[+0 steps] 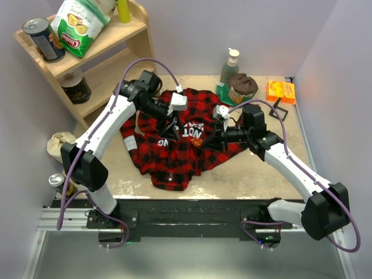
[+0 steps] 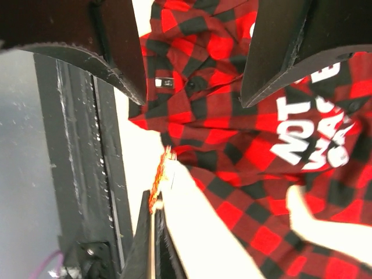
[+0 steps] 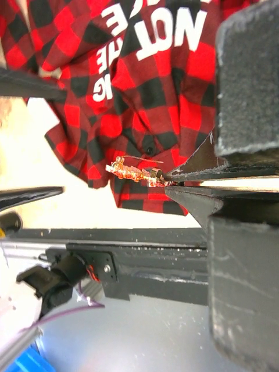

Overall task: Remove the brooch from the garment
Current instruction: Adjust the brooch, then close the brooch.

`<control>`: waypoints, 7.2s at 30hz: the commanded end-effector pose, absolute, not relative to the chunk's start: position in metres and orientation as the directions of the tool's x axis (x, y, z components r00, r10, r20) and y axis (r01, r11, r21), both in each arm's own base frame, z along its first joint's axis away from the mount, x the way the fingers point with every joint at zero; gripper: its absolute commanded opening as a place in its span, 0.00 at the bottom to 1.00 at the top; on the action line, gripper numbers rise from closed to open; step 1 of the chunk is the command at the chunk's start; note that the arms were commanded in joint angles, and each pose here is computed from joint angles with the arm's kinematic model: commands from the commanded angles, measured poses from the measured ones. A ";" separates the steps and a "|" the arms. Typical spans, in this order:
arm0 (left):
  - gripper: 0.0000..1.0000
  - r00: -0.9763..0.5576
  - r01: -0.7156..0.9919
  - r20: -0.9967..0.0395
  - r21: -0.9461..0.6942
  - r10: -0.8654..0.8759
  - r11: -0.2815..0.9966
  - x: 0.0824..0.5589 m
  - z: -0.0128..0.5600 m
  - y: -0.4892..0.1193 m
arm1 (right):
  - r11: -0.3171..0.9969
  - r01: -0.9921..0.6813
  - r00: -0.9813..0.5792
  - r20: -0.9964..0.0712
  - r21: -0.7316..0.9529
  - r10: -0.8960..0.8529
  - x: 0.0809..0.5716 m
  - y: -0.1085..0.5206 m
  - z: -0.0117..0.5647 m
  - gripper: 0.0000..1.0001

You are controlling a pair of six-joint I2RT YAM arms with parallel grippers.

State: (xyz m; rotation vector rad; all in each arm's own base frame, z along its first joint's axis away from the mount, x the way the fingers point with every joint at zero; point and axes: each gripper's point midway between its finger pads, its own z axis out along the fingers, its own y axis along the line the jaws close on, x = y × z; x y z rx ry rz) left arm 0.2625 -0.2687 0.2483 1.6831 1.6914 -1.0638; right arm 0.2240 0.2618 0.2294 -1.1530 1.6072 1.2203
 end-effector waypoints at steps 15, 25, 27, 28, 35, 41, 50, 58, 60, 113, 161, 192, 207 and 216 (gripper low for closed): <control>0.71 -0.087 0.994 -0.904 -0.107 0.419 -0.024 0.269 0.269 -0.256 | 0.056 -0.856 -0.516 -0.856 0.514 -0.024 0.249 0.237 0.275 0.00; 0.70 -0.089 0.994 -0.909 -0.108 0.407 -0.025 0.265 0.269 -0.255 | 0.190 -0.653 -0.706 -0.680 0.733 0.195 0.314 0.198 0.267 0.00; 0.70 -0.092 0.993 -0.910 -0.112 0.404 -0.026 0.264 0.268 -0.256 | 0.199 -0.625 -0.721 -0.656 0.755 0.221 0.320 0.192 0.264 0.00; 0.70 -0.093 0.993 -0.912 -0.113 0.400 -0.028 0.264 0.269 -0.256 | 0.203 -0.616 -0.726 -0.648 0.761 0.229 0.322 0.190 0.263 0.00; 0.70 -0.107 0.991 -0.916 -0.130 0.387 -0.035 0.263 0.269 -0.259 | 0.244 -0.482 -0.768 -0.540 0.842 0.345 0.344 0.157 0.261 0.00; 0.70 -0.112 0.990 -0.917 -0.136 0.384 -0.036 0.265 0.268 -0.260 | 0.260 -0.408 -0.747 -0.484 0.875 0.455 0.356 0.127 0.260 0.00; 0.70 -0.131 0.987 -0.916 -0.157 0.379 -0.040 0.265 0.263 -0.261 | 0.316 -0.355 -0.638 -0.475 0.880 0.606 0.370 0.081 0.260 0.00; 0.70 -0.129 0.987 -0.924 -0.154 0.360 -0.041 0.261 0.264 -0.262 | 0.359 -0.360 -0.615 -0.508 0.861 0.603 0.376 0.068 0.259 0.00; 0.70 -0.119 0.989 -0.926 -0.143 0.358 -0.041 0.259 0.265 -0.261 | 0.377 -0.347 -0.613 -0.512 0.859 0.602 0.377 0.065 0.258 0.00; 1.00 -0.026 0.980 -0.943 0.041 0.333 0.193 0.278 0.271 -0.241 | 0.685 -0.393 -0.541 -0.756 0.614 0.368 0.356 -0.005 0.225 0.00; 0.99 -0.417 0.909 -0.842 -0.390 0.341 0.149 0.326 0.213 -0.344 | -0.352 -0.293 0.929 -0.178 -0.889 -0.323 0.224 0.132 0.210 0.00; 0.99 -0.305 0.951 -0.750 -0.212 0.587 0.224 0.325 0.215 -0.331 | -0.173 -0.318 0.560 -0.038 -0.932 -0.828 0.321 0.038 0.261 0.00; 1.00 -0.363 0.910 -0.799 -0.193 0.480 0.368 0.371 0.216 -0.355 | -0.192 0.010 0.753 0.134 -0.981 -0.645 0.232 0.092 0.301 0.00; 0.99 -0.357 0.871 -0.873 -0.182 0.333 0.457 0.423 0.242 -0.385 | -0.342 0.020 0.801 0.220 -0.940 -0.556 0.214 0.100 0.289 0.00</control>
